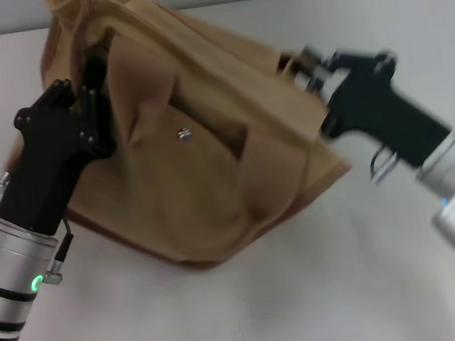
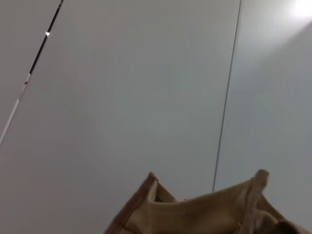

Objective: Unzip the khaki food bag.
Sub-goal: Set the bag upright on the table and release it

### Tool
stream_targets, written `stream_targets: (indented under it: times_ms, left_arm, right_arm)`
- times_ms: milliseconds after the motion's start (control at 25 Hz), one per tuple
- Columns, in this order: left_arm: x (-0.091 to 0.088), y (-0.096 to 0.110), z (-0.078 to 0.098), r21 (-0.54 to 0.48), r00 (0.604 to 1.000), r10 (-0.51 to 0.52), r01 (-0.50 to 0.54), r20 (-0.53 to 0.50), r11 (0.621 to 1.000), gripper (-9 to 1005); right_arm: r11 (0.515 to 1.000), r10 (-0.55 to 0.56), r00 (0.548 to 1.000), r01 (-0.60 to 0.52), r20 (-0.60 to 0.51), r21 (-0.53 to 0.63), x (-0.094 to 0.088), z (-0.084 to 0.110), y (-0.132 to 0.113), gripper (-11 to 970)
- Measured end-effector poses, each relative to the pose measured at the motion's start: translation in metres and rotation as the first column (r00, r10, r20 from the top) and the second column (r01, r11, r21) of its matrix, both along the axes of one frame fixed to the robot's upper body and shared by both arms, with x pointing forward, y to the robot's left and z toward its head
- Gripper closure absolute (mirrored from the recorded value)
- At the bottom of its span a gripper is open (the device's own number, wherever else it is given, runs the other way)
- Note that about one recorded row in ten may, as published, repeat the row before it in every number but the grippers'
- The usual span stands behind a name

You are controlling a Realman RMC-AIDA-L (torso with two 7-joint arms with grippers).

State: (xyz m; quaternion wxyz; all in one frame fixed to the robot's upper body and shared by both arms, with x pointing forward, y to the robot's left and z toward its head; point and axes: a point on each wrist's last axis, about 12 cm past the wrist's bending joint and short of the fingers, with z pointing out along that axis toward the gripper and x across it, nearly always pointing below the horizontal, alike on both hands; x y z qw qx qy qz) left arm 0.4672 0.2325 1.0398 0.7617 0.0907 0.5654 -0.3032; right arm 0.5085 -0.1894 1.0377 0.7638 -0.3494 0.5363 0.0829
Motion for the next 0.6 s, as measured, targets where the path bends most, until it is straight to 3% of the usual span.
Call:
stream_targets:
  times_ms: [120, 200, 320, 440, 600]
  left_arm:
    - [0.002, -0.008, -0.003, 0.019, 0.999, -0.045, 0.045, -0.027, 0.999, 890]
    - [0.005, -0.017, -0.005, 0.043, 0.994, -0.091, 0.093, -0.054, 0.995, 889]
    - [0.011, -0.028, -0.008, 0.056, 0.983, -0.148, 0.155, -0.108, 0.986, 888]
    - [0.015, -0.026, -0.011, 0.035, 0.976, -0.143, 0.15, -0.162, 0.988, 888]
    - [0.014, -0.022, -0.013, 0.034, 0.977, -0.129, 0.137, -0.167, 0.99, 887]
  right_arm:
    - [0.979, -0.126, 0.992, 0.126, -0.009, 0.161, 0.028, 0.02, -0.019, 889]
    - [0.93, -0.182, 0.982, 0.189, -0.05, 0.315, 0.048, 0.034, -0.039, 890]
    - [0.884, -0.156, 0.981, 0.192, -0.118, 0.427, 0.064, 0.044, -0.057, 891]
    - [0.873, -0.135, 0.977, 0.196, -0.166, 0.446, 0.065, 0.041, -0.062, 892]
    - [0.866, -0.148, 0.975, 0.208, -0.164, 0.456, 0.052, 0.034, -0.069, 850]
